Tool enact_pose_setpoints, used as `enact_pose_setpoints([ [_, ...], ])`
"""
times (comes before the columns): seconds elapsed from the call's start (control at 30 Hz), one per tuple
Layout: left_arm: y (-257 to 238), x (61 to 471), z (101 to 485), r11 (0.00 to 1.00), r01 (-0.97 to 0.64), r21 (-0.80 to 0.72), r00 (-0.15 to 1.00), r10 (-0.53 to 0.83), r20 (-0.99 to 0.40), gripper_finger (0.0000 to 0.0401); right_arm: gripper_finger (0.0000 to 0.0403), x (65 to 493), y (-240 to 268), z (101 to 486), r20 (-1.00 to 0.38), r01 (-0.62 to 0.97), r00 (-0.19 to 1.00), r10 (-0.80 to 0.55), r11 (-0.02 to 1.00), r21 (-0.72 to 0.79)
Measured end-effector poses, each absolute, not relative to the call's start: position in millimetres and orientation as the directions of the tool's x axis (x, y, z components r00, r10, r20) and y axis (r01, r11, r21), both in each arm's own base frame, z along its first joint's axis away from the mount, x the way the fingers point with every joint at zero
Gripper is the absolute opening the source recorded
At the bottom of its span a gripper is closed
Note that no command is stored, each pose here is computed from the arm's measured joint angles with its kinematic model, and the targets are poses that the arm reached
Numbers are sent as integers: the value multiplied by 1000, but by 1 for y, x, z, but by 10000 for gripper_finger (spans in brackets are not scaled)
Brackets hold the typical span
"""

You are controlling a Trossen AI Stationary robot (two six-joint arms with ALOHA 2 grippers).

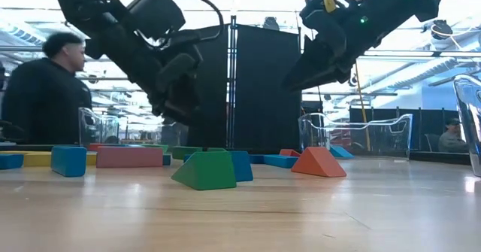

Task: Sort blocks by size
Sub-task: Put the green triangular block into the top right transparent bin

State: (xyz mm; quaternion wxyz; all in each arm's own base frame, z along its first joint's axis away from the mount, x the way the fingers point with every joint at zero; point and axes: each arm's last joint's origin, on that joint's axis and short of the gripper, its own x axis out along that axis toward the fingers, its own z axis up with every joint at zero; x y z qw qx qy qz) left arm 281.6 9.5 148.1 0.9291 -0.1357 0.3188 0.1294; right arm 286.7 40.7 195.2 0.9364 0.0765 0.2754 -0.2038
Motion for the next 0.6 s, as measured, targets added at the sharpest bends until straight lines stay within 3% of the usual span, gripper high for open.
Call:
enact_pose_setpoints([
  [0.3, 1, 297, 120, 921, -316, -228, 780, 115, -615, 239, 162, 286, 41, 195, -550, 438, 763, -340, 897, 53],
  [0.6, 1, 318, 102, 901, -356, -247, 753, 120, -647, 340, 162, 287, 41, 195, -550, 440, 763, -340, 896, 57],
])
